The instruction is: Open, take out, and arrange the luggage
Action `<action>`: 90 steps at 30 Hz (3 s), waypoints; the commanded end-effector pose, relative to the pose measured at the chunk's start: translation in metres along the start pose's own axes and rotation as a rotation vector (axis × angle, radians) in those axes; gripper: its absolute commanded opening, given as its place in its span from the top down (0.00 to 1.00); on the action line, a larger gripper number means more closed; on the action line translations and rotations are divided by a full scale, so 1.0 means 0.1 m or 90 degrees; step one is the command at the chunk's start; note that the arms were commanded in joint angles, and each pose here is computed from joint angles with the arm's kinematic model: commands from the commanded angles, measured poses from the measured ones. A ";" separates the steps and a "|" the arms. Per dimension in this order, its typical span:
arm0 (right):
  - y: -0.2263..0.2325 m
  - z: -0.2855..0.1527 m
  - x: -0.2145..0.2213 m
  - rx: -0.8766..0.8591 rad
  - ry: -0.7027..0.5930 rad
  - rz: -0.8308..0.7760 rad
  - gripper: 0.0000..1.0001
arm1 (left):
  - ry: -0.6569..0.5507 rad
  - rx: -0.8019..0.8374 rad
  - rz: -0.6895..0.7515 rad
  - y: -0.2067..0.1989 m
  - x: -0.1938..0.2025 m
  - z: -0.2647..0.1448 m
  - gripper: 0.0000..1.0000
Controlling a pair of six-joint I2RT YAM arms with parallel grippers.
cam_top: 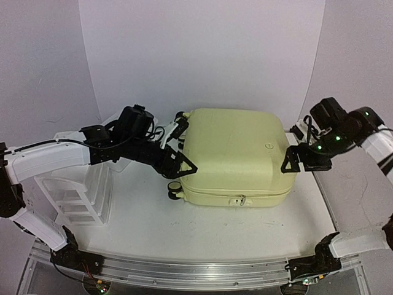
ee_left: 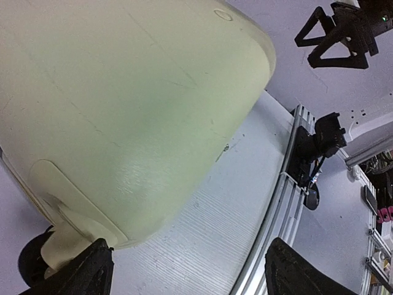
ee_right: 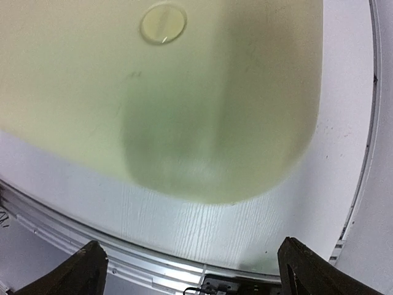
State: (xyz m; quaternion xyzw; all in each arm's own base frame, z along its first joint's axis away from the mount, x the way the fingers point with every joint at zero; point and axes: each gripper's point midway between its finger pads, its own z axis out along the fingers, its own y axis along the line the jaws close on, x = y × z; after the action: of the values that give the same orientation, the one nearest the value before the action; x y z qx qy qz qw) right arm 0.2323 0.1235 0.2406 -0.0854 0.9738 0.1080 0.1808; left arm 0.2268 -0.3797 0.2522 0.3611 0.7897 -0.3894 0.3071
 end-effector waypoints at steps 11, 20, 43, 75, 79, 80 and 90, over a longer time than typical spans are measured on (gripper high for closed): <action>1.18 0.66 0.38 -0.138 -0.222 -0.173 0.02 | 0.068 -0.098 0.179 0.17 0.06 -0.15 0.07; 1.21 1.10 0.12 -0.126 -0.337 -0.045 0.23 | 0.036 -0.056 0.095 0.05 0.08 -0.16 0.11; 0.92 1.53 0.38 -0.038 -0.277 0.004 0.71 | 0.015 -0.038 0.081 0.00 0.05 -0.17 0.11; 1.16 1.75 0.59 -0.196 -0.223 0.045 0.57 | -0.005 -0.029 0.081 -0.08 0.00 -0.31 0.11; 1.66 1.33 0.57 -0.368 -0.258 -0.076 0.44 | -0.004 -0.036 0.082 -0.06 0.03 -0.31 0.10; 1.69 1.21 0.52 -0.386 -0.279 -0.076 0.40 | -0.003 -0.038 0.082 -0.05 0.04 -0.31 0.10; 0.93 1.20 0.47 -0.145 -0.283 0.035 0.54 | -0.006 -0.045 0.085 -0.04 0.02 -0.32 0.09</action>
State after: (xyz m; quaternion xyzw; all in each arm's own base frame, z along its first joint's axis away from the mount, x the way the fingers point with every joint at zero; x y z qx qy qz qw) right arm 0.2012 0.2727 0.1453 -0.1017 0.8634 0.3268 0.3707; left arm 0.2127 -0.3543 0.2468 0.4066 0.7901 -0.3323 0.3161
